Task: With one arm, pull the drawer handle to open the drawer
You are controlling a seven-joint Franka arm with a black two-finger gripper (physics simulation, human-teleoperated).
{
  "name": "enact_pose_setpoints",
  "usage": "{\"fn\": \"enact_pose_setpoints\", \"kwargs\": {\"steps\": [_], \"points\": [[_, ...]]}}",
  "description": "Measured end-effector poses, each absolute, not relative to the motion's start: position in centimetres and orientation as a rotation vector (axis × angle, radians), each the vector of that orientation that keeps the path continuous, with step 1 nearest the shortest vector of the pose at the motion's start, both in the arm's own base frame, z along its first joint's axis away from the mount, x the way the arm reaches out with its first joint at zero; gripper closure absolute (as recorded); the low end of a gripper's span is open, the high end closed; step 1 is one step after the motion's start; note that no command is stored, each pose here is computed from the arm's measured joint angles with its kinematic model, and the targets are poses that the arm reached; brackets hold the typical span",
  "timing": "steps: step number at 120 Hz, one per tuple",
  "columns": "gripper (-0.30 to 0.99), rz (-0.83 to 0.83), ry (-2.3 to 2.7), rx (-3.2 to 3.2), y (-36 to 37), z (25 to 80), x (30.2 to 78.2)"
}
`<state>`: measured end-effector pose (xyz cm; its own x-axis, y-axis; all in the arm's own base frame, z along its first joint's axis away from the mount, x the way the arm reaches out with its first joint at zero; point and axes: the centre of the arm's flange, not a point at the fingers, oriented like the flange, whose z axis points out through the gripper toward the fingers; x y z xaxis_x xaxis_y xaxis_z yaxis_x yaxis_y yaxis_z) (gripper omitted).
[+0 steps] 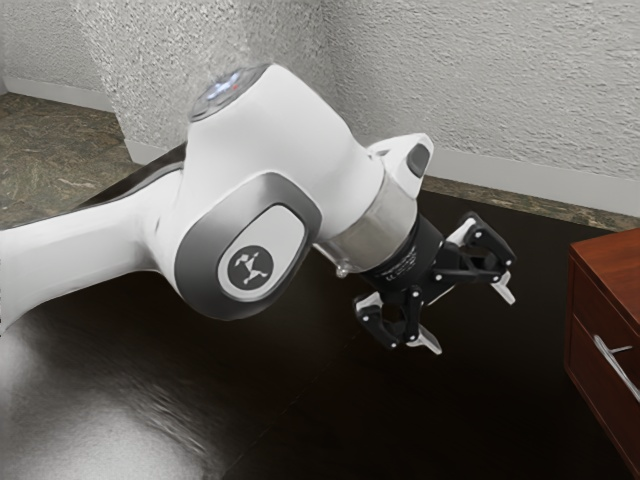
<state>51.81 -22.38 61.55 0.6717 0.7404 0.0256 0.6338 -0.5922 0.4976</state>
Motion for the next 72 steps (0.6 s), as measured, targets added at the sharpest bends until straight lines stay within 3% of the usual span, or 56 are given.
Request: {"fn": "enact_pose_setpoints", "kwargs": {"steps": [72], "points": [[0.09,0.410,0.979,2.420,-25.8,59.7,49.0]]}}
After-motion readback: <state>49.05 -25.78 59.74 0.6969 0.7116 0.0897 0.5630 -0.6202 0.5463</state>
